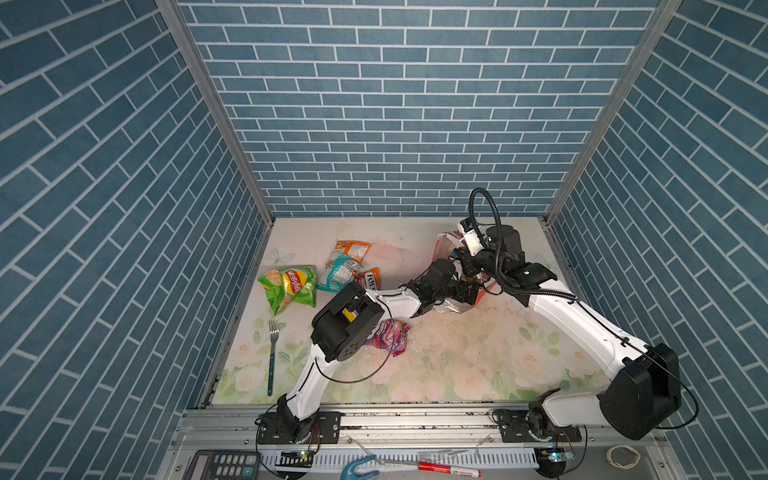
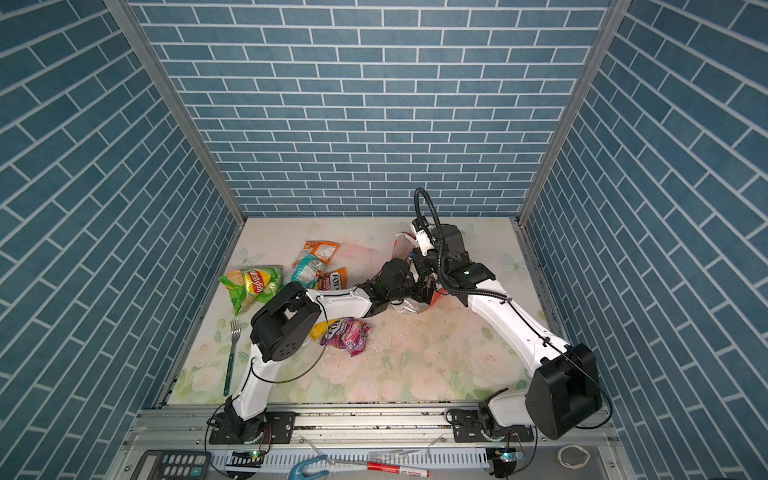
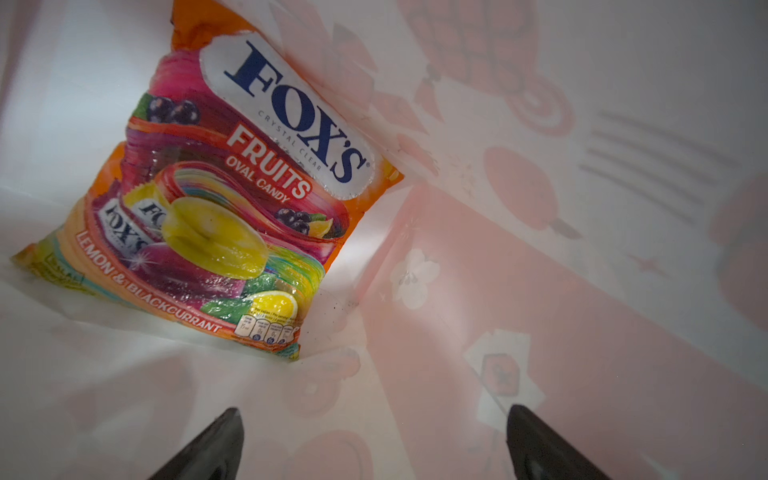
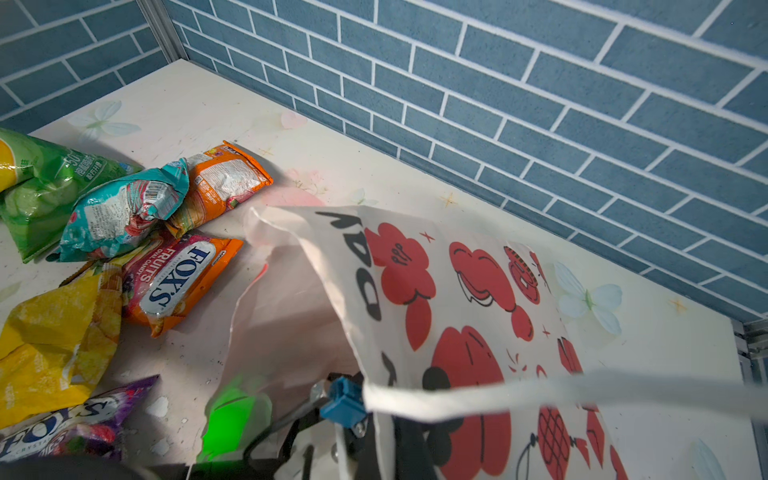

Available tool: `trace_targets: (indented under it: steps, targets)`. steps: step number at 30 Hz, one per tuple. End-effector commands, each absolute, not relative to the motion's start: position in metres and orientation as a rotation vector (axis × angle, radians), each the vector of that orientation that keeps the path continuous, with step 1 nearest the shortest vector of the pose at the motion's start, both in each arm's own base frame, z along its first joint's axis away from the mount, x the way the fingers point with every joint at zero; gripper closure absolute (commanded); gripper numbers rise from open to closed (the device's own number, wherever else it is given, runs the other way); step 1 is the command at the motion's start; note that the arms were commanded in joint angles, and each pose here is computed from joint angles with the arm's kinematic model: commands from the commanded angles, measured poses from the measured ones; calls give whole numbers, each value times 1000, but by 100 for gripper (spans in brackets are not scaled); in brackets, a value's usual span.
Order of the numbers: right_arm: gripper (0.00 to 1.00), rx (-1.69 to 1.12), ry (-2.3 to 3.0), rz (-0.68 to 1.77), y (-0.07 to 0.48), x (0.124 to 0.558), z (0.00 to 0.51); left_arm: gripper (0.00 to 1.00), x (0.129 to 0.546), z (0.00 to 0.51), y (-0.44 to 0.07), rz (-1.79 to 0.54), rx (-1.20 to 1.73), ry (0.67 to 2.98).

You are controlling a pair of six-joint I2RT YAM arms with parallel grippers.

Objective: Take the snacks out of the paper bag

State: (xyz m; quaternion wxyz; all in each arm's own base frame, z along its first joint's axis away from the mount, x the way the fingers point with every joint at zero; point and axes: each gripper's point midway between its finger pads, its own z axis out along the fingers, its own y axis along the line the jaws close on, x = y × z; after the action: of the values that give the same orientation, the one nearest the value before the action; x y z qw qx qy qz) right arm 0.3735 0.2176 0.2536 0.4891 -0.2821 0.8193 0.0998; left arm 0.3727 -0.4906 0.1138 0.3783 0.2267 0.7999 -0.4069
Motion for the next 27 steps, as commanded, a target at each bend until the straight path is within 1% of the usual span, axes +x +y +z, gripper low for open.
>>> trace_targets:
  steps: [1, 9, 12, 15, 18, 23, 27]
  targets:
    - [100, -775, 1991, 315, 231, 356, 246, 0, 382, 128, -499, -1086, 580, 2007]
    - [100, -781, 1990, 313, 230, 354, 245, 1, 389, 131, -498, -1090, 572, 2017]
    - [100, -795, 1978, 350, 235, 351, 246, 0, 393, 129, -498, -1083, 567, 2028]
    - [100, -796, 1971, 354, 236, 351, 248, 1, 392, 128, -502, -1079, 613, 2003]
    - [100, -791, 1966, 347, 234, 352, 252, 5, 390, 120, -504, -1029, 719, 1970]
    - [100, -791, 1961, 345, 234, 351, 254, 4, 391, 111, -491, -867, 839, 1860]
    - [100, -793, 1961, 356, 235, 350, 254, 4, 387, 118, -490, -825, 914, 1763]
